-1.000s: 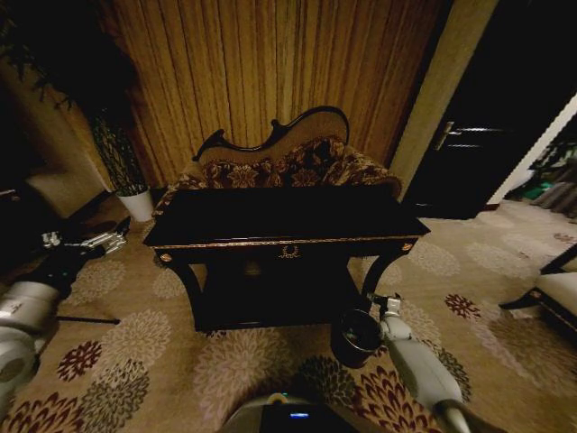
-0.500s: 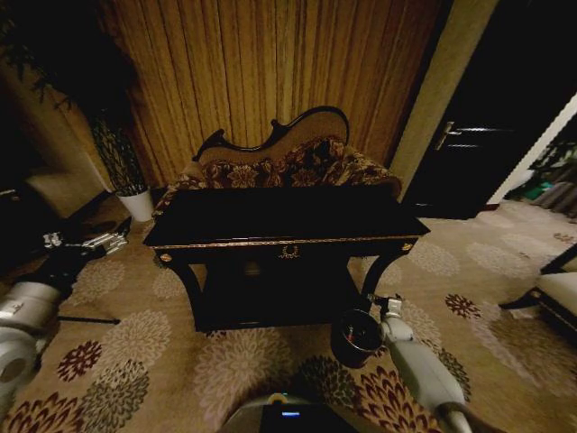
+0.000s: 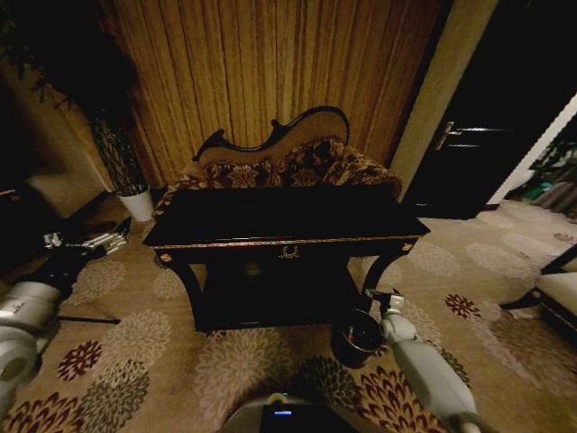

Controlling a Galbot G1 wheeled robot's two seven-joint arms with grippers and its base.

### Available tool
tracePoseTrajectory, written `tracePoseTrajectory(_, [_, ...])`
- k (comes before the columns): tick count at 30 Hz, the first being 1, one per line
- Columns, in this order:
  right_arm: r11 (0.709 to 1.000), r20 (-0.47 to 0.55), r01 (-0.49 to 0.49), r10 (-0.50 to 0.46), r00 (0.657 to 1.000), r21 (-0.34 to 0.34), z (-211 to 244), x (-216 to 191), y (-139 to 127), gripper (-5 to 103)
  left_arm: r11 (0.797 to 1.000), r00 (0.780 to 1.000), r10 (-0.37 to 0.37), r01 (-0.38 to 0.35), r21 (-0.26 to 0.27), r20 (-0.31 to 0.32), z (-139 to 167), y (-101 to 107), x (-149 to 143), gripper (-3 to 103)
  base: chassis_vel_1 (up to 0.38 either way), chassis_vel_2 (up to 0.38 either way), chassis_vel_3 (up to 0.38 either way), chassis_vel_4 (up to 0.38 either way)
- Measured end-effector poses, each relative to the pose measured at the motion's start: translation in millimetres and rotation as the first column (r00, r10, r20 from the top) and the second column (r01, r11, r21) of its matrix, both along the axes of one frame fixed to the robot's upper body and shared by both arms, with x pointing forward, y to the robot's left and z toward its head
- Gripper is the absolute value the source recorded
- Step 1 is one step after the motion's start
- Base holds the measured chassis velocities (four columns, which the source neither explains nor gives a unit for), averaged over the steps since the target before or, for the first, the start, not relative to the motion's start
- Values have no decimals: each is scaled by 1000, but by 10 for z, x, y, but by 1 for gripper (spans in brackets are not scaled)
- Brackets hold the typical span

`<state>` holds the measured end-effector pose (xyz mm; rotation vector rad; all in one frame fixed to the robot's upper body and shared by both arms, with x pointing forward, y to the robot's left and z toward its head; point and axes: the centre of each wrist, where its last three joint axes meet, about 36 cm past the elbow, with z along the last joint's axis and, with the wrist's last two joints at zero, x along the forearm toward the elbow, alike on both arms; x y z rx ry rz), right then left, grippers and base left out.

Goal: Move to the front of the table and place the trash on the table into the trash bin.

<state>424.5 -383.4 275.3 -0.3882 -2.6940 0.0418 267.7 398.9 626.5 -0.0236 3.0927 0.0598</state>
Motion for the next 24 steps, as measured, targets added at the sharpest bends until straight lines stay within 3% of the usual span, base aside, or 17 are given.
tracePoseTrajectory(5, [994, 141, -109, 107, 984, 4, 724, -32, 203, 100, 1000, 1000, 10, -9, -8, 10, -8, 13, -17, 100, 0, 0, 0, 0])
tracePoseTrajectory(11, [985, 211, -172, 167, 963, 8, 1203, -66, 359, 100, 1000, 1000, 14, -14, -14, 14, -15, 12, -28, 100, 0, 0, 0, 0])
tracePoseTrajectory(15, [969, 299, -245, 232, 926, 8, 1896, -200, 720, 100, 1000, 1000, 19, -18, -23, 21, -22, 2, -44, 100, 0, 0, 0, 0])
tracePoseTrajectory(24, [952, 358, -305, 283, 890, 5, 2451, -427, 1000, 100, 999, 999, 42, -41, -33, 20, -44, 22, -81, 100, 0, 0, 0, 0])
